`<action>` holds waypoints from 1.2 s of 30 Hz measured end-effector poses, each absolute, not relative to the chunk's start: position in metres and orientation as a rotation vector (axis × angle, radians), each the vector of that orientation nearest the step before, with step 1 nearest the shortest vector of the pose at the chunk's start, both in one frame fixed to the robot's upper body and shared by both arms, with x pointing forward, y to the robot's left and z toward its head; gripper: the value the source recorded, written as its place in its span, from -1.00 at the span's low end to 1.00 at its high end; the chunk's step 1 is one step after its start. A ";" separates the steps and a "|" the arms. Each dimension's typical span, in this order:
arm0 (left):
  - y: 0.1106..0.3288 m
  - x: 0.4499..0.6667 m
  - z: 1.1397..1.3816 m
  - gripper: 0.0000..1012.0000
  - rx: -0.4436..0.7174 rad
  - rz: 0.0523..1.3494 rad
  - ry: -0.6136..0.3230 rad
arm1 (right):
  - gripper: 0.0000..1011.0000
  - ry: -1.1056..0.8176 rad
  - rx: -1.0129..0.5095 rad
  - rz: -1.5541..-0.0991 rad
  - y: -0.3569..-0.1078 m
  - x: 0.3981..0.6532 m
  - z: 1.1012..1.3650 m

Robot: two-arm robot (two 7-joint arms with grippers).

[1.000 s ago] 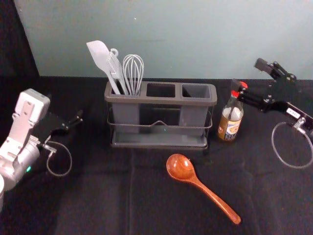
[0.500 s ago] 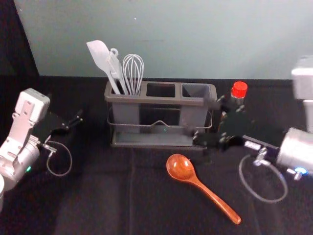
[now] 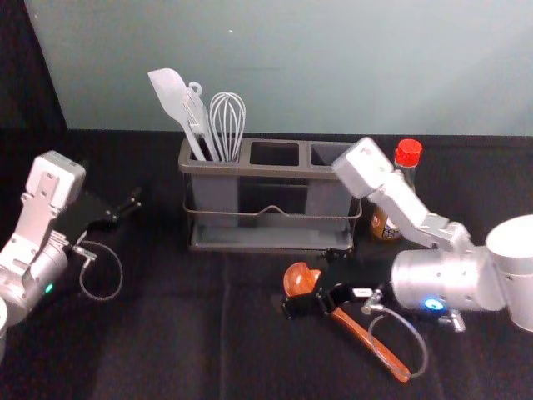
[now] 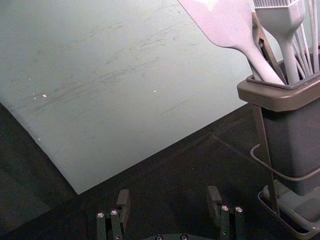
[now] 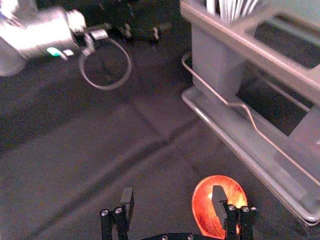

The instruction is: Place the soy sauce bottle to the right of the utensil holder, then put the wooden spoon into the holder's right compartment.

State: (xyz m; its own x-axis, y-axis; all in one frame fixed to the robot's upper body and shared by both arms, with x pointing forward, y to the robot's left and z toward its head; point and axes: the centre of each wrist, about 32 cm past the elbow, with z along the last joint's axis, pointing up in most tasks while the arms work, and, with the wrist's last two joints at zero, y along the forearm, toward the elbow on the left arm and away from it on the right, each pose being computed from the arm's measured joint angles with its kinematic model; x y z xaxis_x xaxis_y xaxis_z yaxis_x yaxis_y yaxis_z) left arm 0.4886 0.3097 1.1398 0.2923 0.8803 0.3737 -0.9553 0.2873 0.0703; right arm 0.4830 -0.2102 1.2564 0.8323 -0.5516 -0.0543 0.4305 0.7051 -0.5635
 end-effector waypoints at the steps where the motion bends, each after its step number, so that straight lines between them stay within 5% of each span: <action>1: 0.310 0.489 1.140 0.99 0.304 1.248 -0.285 | 0.98 0.230 -0.600 -0.561 -0.205 0.487 1.254; 11: 0.310 0.489 1.140 0.99 0.304 1.248 -0.285 | 0.98 0.179 -0.739 -0.632 -0.193 0.501 1.241; 36: 0.310 0.489 1.140 0.99 0.304 1.248 -0.285 | 0.98 0.151 -0.774 -0.646 -0.185 0.514 1.223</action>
